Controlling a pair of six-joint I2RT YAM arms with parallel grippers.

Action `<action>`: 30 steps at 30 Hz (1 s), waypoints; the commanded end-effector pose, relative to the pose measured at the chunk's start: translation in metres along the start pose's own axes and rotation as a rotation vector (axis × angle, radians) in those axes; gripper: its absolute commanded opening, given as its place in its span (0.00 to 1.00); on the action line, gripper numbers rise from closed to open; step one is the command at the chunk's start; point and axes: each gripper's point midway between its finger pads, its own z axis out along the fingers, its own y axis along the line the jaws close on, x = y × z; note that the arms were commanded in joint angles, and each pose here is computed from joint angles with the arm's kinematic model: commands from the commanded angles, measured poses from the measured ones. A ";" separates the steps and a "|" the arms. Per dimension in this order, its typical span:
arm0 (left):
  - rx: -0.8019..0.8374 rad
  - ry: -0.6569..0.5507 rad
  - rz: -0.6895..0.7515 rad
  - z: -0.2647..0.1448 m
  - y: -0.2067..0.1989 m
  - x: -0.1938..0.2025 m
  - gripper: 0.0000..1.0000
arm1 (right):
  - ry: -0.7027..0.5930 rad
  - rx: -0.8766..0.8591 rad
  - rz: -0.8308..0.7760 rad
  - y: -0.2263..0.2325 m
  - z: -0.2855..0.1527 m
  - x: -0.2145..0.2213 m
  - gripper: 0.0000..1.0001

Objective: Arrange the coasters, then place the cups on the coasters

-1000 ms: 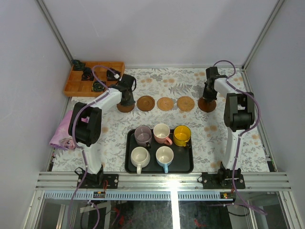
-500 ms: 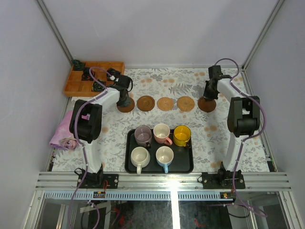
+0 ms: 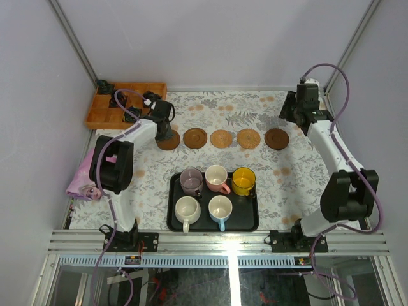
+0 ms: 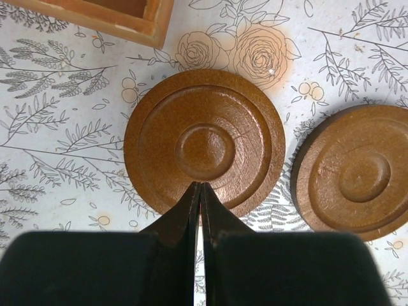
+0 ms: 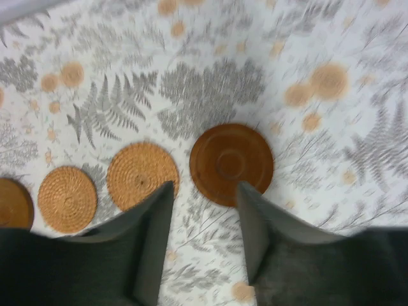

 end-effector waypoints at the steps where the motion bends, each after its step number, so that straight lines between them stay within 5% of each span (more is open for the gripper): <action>1: 0.043 -0.128 0.006 -0.020 -0.004 -0.030 0.00 | -0.259 0.018 0.034 -0.004 -0.028 -0.053 0.76; 2: 0.047 -0.138 0.008 -0.022 -0.004 -0.031 0.00 | -0.287 0.024 0.047 -0.005 -0.030 -0.058 0.90; 4: 0.056 -0.152 0.010 -0.026 -0.003 -0.032 0.00 | -0.302 0.043 0.066 -0.009 -0.031 -0.060 1.00; 14: 0.154 -0.262 0.018 -0.055 -0.008 -0.040 0.00 | -0.117 0.086 0.041 -0.006 -0.010 -0.048 0.99; 30: 0.453 -0.480 0.031 -0.148 -0.036 -0.061 0.00 | -0.112 -0.017 0.014 -0.007 -0.047 -0.005 0.93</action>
